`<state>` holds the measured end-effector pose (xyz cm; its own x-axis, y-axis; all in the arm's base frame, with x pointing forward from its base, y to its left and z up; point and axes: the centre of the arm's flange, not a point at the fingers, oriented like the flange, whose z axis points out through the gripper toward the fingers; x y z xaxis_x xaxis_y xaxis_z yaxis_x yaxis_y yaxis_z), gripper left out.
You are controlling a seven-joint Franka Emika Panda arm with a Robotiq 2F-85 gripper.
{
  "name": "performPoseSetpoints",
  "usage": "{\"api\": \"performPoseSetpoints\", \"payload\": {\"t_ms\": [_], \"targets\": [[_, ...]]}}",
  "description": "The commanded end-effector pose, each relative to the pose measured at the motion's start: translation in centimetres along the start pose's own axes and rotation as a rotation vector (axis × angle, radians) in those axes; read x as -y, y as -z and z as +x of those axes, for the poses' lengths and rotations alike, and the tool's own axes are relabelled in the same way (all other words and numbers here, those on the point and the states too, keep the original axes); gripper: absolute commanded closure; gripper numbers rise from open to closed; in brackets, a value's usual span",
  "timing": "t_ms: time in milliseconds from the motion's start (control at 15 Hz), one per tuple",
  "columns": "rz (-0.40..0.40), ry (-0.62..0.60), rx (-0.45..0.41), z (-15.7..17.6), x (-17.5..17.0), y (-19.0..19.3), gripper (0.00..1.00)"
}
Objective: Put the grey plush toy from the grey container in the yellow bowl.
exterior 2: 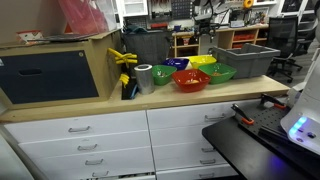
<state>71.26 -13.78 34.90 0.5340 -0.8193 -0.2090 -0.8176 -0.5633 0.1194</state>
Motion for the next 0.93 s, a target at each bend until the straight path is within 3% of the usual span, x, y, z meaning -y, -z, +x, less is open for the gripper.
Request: {"api": "performPoseSetpoints", "payload": {"t_ms": [0,400,867], "targets": [[-0.072,0.049,0.006,-1.4,-1.1,6.2,0.00],[-0.137,0.121,-0.010,-3.9,-4.4,13.4,0.00],[-0.186,0.235,0.012,-5.3,-8.5,18.4,0.00]]}}
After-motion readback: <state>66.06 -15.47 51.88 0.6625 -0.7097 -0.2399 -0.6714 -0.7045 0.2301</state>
